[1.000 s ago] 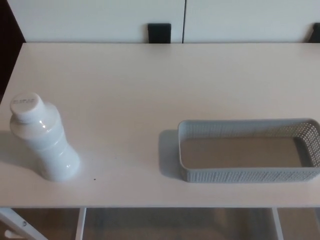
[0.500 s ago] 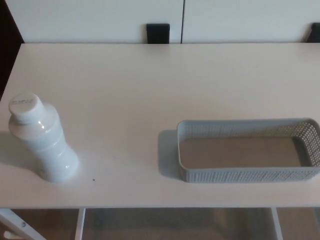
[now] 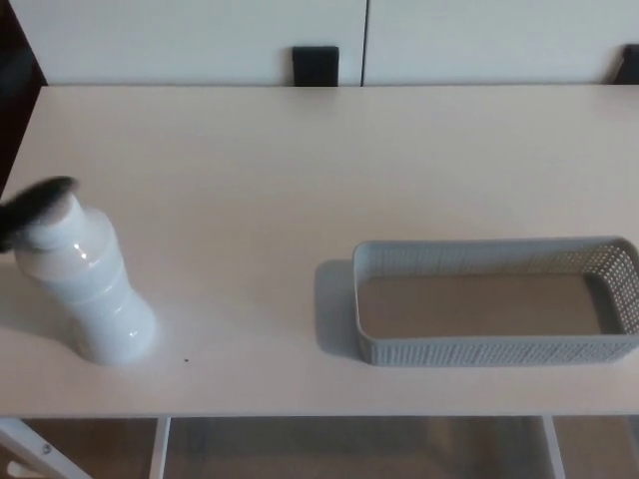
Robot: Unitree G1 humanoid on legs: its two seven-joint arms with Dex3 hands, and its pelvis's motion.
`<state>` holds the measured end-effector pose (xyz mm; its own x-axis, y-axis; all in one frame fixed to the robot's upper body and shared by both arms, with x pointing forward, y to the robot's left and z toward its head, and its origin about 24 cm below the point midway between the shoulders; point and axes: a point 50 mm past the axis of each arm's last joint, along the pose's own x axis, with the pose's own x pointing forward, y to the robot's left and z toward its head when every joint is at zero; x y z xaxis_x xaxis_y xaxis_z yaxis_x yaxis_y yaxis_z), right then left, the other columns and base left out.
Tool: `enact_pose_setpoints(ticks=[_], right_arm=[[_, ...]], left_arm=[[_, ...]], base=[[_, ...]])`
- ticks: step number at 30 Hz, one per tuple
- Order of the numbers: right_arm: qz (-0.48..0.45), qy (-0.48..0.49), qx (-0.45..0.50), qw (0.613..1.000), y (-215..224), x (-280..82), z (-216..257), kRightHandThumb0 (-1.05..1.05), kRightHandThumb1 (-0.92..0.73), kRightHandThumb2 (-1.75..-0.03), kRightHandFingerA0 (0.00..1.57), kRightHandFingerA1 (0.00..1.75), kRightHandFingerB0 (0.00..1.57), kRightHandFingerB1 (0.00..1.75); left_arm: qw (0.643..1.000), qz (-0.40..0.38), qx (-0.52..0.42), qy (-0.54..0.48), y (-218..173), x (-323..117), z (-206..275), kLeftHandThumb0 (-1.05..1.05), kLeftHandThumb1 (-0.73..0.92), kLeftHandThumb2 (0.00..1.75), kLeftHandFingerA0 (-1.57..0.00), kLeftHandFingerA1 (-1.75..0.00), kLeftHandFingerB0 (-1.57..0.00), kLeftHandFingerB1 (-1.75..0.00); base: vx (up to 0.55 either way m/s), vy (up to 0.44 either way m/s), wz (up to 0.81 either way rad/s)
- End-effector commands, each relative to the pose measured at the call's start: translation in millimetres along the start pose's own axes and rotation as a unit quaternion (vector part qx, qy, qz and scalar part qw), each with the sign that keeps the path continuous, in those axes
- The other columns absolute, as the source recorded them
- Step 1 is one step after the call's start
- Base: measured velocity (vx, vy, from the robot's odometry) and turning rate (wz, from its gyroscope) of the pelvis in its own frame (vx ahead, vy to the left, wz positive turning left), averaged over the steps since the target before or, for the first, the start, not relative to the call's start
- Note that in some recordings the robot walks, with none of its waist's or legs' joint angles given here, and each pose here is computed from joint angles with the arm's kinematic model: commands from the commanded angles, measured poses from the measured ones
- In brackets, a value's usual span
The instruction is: The robot walk up to a desk on which a bottle is kept on the left hand side and a container is kept on the right hand side. The robot uses its left hand to pick up the bottle and places it in the container.
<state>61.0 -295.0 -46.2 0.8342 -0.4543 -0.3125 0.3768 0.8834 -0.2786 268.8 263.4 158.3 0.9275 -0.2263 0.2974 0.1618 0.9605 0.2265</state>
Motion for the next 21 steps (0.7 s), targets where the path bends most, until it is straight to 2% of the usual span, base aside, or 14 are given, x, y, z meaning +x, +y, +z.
enact_pose_setpoints(ticks=[1, 4, 7, 8, 9, 10, 13, 15, 17, 21], right_arm=[[-0.007, -0.001, 0.013, 1.000, -6.7, -4.1, 5.6, -0.22, -0.49, -1.27, 0.36, 0.82, 0.07, 0.63], [-0.007, 0.001, 0.014, 1.000, -5.9, -4.3, 8.1, -0.15, -0.47, -1.31, 0.36, 0.86, 0.03, 0.61], [-0.004, 0.001, 0.020, 1.000, -5.1, -3.9, 9.7, -0.24, -0.48, -1.28, 0.38, 0.84, 0.08, 0.64], [-0.004, -0.001, 0.020, 1.000, -4.7, -3.4, 10.3, -0.17, -0.44, -1.32, 0.39, 0.90, 0.03, 0.63], [-0.004, -0.001, 0.021, 1.000, -4.5, -3.2, 10.6, -0.17, -0.44, -1.32, 0.39, 0.90, 0.03, 0.63], [-0.003, -0.001, 0.025, 1.000, -3.3, -2.8, 11.2, -0.26, -0.48, -1.28, 0.39, 0.84, 0.09, 0.64], [0.001, -0.005, 0.019, 1.000, -1.9, -1.8, 11.8, -0.28, -0.46, -1.26, 0.42, 0.85, 0.13, 0.66], [0.003, -0.007, 0.017, 1.000, -1.1, -1.6, 12.2, -0.27, -0.46, -1.26, 0.42, 0.85, 0.13, 0.66], [0.001, -0.005, 0.019, 1.000, -1.0, -1.6, 12.1, -0.17, -0.48, -1.27, 0.38, 0.83, 0.09, 0.64], [-0.004, -0.005, 0.027, 1.000, -0.3, -2.8, 14.9, -0.17, -0.46, -1.28, 0.38, 0.84, 0.09, 0.64]], left_arm=[[0.985, -0.086, -0.022, 0.148, -57.7, 12.3, -54.5, -0.50, 0.32, 0.75, -0.02, -0.37, -0.03, -0.26], [0.981, -0.088, -0.018, 0.172, -61.5, 7.5, -70.1, -0.52, 0.32, 0.76, -0.02, -0.35, -0.01, -0.24], [0.977, -0.094, -0.014, 0.192, -65.0, 1.4, -80.8, -0.53, 0.34, 0.75, -0.03, -0.34, -0.02, -0.23], [0.976, -0.096, -0.015, 0.196, -66.9, 0.3, -83.0, -0.52, 0.34, 0.75, -0.03, -0.35, -0.03, -0.23], [0.975, -0.096, -0.016, 0.198, -67.8, 0.0, -83.7, -0.52, 0.34, 0.75, -0.03, -0.35, -0.03, -0.23], [0.975, -0.098, -0.021, 0.200, -69.5, -0.4, -84.4, -0.51, 0.34, 0.75, -0.03, -0.35, -0.03, -0.24], [0.974, -0.104, -0.026, 0.202, -74.7, -2.7, -87.4, -0.53, 0.34, 0.76, -0.03, -0.35, -0.02, -0.24], [0.973, -0.105, -0.029, 0.203, -77.2, -3.5, -88.9, -0.53, 0.34, 0.76, -0.03, -0.35, -0.02, -0.24], [0.973, -0.107, -0.029, 0.205, -79.3, -4.0, -90.2, -0.54, 0.35, 0.76, -0.03, -0.36, -0.03, -0.24], [0.973, -0.108, -0.026, 0.200, -80.4, -1.7, -87.2, -0.54, 0.35, 0.76, -0.03, -0.37, -0.03, -0.24]], base=[[0.00, 0.000, 0.00], [0.00, 0.000, 0.00], [0.00, 0.000, 0.00], [0.00, 0.000, 0.00], [0.00, 0.000, 0.00], [0.00, 0.000, 0.00], [0.00, 0.001, 0.02], [0.00, 0.000, 0.00], [0.00, 0.000, 0.00], [0.00, 0.000, 0.00]])
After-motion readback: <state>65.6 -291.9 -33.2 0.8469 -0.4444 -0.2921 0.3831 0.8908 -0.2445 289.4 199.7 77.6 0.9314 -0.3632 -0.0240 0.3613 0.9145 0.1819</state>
